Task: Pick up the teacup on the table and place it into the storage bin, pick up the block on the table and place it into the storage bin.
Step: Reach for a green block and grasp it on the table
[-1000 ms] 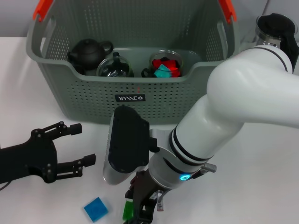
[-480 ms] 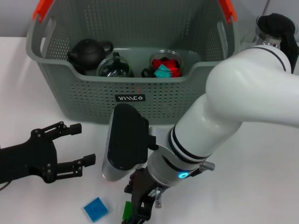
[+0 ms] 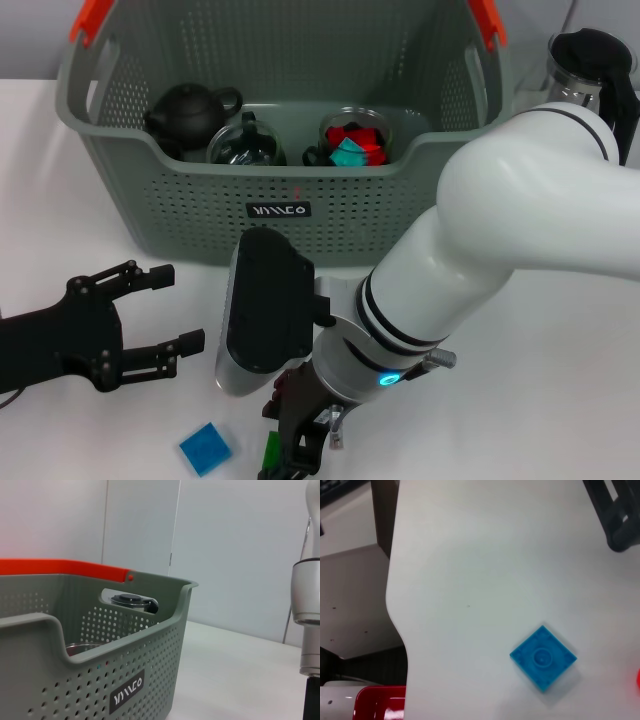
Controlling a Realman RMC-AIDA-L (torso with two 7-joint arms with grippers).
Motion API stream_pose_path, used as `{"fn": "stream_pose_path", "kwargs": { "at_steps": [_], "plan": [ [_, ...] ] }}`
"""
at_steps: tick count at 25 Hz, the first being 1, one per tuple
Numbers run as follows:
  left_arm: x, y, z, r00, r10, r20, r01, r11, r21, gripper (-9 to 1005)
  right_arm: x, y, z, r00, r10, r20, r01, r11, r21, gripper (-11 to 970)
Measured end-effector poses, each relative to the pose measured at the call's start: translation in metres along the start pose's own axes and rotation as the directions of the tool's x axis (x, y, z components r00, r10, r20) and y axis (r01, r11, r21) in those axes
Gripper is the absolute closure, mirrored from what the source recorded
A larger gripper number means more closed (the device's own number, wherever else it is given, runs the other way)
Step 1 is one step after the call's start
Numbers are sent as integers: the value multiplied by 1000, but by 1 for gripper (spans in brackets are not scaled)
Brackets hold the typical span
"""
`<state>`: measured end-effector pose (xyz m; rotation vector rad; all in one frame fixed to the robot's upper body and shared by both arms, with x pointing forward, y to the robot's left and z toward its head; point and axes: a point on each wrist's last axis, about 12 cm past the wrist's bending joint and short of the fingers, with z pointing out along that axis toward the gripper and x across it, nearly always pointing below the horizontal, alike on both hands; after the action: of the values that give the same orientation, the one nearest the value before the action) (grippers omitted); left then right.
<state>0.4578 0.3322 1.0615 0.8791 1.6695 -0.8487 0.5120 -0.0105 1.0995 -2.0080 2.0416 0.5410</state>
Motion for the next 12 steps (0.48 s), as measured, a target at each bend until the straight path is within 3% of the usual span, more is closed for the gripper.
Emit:
{"fn": "stream_pose_path", "kwargs": {
  "at_steps": [12],
  "plan": [
    [0, 0, 1, 1000, -1, -1, 1, 1000, 0, 120, 2, 0, 1, 1000, -17, 2, 17, 1000, 3, 317]
  ]
}}
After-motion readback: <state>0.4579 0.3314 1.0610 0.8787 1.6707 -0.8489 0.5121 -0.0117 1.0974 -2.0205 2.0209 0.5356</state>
